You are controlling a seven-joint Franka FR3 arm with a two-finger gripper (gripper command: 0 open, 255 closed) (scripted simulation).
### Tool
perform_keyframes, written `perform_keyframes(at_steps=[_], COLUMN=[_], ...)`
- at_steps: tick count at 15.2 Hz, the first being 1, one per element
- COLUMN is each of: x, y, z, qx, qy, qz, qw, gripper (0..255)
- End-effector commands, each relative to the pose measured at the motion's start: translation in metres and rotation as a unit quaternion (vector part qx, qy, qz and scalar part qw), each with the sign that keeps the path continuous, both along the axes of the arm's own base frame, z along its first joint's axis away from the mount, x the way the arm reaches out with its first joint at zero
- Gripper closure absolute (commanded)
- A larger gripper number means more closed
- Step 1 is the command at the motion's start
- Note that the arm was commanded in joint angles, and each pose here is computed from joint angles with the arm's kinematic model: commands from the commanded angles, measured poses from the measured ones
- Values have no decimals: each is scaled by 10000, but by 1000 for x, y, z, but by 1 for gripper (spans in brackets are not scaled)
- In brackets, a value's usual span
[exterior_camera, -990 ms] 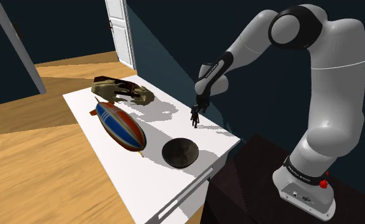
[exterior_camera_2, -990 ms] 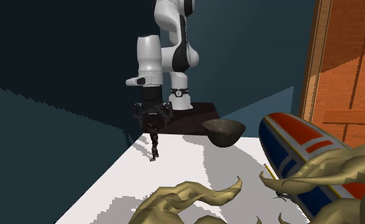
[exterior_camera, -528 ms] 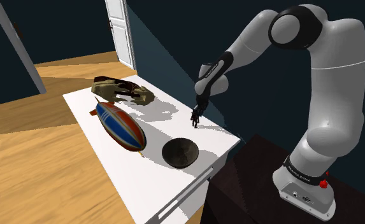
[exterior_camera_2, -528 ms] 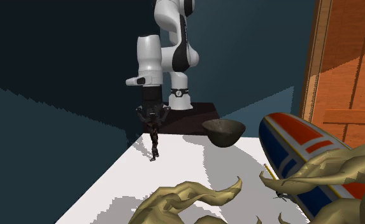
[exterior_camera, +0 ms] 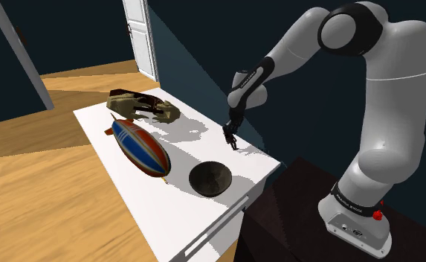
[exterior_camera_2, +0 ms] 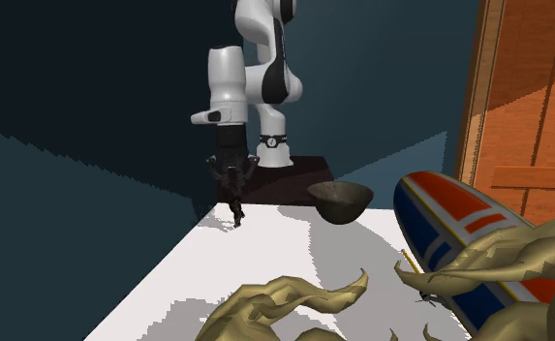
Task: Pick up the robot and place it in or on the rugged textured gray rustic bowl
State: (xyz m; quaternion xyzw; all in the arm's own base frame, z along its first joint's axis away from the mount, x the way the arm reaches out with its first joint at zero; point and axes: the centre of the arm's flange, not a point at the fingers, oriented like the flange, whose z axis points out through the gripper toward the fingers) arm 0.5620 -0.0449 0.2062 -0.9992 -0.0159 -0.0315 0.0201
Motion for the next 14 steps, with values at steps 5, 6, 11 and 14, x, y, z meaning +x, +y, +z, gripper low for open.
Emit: perform_keyframes(at_steps=[5,6,11,14], x=[0,0,10,38], y=[-1,-1,6,24], z=[32,37,33,5], qx=[0,0,-27,-108], qy=[1,1,62,253], qz=[0,0,-54,-217], qw=[10000,10000,10000,9994], gripper=[255,255,0,0])
